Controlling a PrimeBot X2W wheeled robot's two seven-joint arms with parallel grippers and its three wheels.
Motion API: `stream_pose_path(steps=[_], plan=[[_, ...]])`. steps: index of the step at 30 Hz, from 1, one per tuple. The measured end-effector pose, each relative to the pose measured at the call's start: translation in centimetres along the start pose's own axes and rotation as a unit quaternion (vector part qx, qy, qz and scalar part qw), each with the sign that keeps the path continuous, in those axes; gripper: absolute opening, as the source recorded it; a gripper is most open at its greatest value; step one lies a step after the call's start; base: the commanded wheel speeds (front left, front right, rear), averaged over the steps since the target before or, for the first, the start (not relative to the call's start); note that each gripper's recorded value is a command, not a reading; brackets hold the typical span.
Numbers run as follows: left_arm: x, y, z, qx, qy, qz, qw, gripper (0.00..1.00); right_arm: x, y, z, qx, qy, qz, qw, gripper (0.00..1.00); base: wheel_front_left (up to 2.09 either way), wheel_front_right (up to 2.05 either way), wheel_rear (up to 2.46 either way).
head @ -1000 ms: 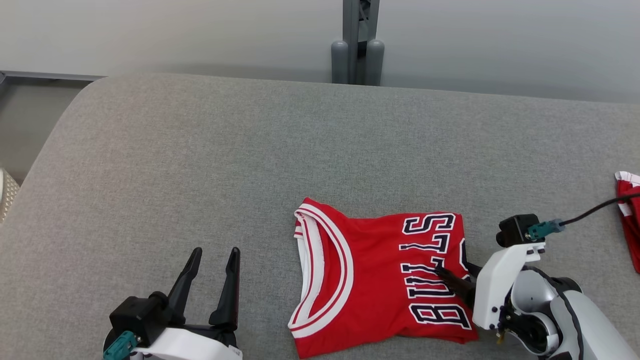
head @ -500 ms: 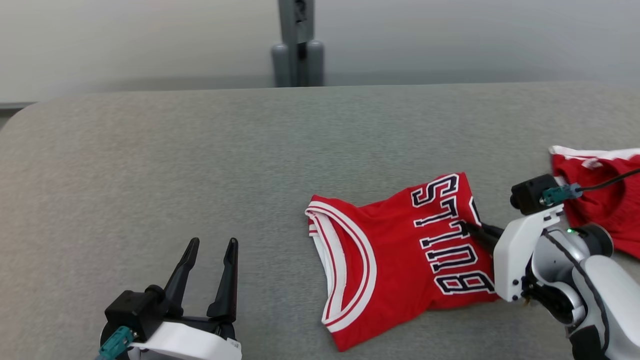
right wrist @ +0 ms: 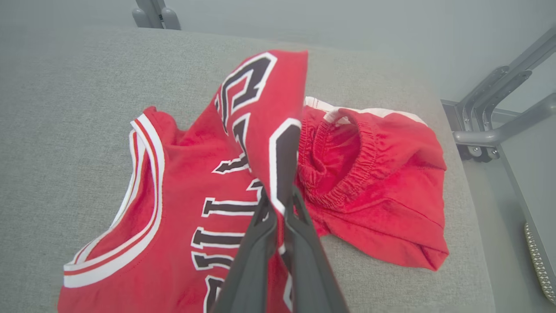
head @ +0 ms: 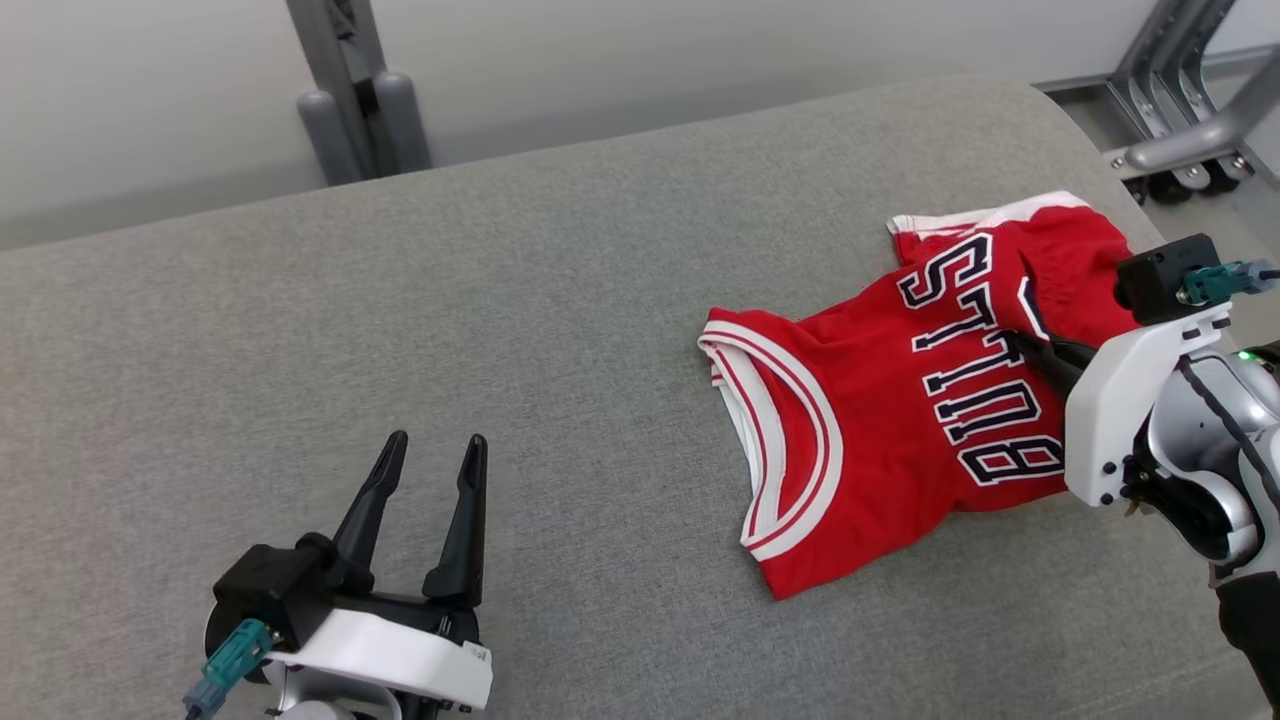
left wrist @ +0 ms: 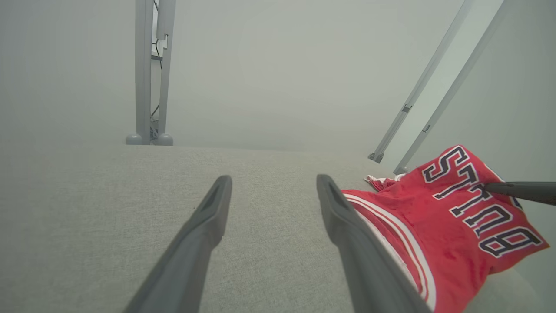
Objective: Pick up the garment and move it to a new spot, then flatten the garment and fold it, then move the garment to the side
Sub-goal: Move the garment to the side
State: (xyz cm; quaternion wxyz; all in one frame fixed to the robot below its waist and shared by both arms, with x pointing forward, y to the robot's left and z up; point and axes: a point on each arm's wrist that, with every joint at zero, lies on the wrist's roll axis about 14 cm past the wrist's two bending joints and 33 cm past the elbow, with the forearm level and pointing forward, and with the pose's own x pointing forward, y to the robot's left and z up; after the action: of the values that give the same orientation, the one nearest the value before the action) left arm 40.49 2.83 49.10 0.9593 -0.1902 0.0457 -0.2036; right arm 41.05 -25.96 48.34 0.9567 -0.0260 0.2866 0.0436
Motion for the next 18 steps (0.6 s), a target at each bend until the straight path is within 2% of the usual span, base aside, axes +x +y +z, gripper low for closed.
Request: stream_pose_path(steps=[6, 12, 18], plan=[[0.6, 0.0, -1.1, -0.003, 0.014, -0.005, 1.0, 1.0, 0.5, 0.0, -0.3, 0.012, 0.004, -0.005, 1.0, 0.0, 0.0, 0.0, 0.0], [0.4, 0.1, -0.6, 0.002, 0.009, -0.004, 1.0, 1.0, 0.3, -0.8, 2.7, 0.005, -0.034, -0.024, 0.999, 0.0, 0.0, 0.0, 0.0], [0.3, 0.1, -0.3, 0.006, 0.006, -0.005, 1.0, 1.0, 0.0, -2.7, 4.1, -0.006, -0.043, -0.054, 0.998, 0.0, 0.0, 0.0, 0.0]])
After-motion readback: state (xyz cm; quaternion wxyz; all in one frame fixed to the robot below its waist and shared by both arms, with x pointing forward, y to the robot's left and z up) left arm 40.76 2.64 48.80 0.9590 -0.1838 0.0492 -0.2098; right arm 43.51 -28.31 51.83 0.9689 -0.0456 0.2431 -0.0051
